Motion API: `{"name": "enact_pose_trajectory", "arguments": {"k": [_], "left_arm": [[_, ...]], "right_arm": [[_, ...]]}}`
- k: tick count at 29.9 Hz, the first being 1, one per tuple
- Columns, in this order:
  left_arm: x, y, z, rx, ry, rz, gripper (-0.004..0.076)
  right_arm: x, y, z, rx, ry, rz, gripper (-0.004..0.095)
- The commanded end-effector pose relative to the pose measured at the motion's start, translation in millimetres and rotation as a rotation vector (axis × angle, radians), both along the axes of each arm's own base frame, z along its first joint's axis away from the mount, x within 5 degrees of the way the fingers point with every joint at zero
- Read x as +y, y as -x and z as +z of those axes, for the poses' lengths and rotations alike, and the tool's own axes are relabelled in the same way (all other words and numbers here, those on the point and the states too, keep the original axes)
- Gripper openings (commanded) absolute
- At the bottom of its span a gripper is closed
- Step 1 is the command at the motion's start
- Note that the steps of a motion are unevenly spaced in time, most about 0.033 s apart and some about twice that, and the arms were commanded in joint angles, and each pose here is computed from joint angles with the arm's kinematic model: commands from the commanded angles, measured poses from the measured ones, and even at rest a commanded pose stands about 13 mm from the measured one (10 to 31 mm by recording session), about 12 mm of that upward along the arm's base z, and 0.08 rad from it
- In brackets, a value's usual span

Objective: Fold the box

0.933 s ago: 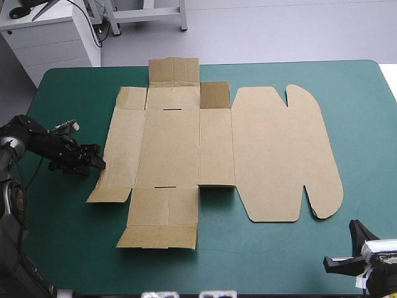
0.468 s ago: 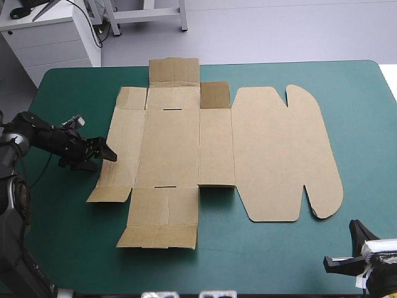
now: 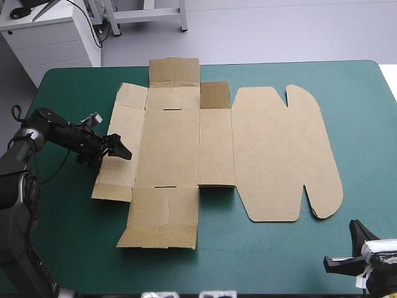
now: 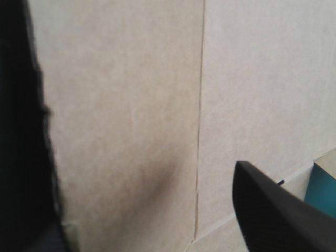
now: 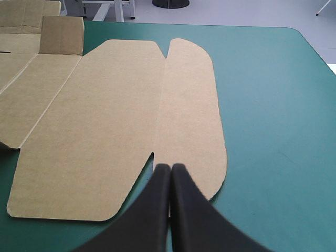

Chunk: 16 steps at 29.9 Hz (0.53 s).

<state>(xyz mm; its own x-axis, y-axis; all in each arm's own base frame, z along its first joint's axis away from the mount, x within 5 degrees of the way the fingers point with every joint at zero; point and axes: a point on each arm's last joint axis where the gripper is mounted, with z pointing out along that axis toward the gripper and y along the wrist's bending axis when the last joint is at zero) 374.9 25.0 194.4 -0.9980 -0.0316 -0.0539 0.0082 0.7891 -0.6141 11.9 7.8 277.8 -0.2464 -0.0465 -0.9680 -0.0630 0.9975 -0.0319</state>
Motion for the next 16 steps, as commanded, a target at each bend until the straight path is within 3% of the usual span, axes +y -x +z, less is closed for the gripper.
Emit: {"name": "enact_pose_trajectory", "arguments": {"k": [1, 4, 5, 16], "left_arm": [[-11, -1, 1, 0.013, 0.010, -0.052, 0.0355], [-7, -8, 11, -0.016, -0.023, -0.062, 0.0041], [-5, -10, 16, -0.029, -0.056, -0.069, -0.0001], [3, -14, 31, -0.045, -0.155, -0.049, -0.0002]], "right_arm": [[0, 6, 17, -0.126, 0.008, -0.010, -0.0019], [0, 6, 17, -0.126, 0.008, -0.010, -0.0019], [0, 6, 17, -0.126, 0.008, -0.010, -0.0019], [0, 6, 17, -0.126, 0.008, -0.010, -0.0019]]}}
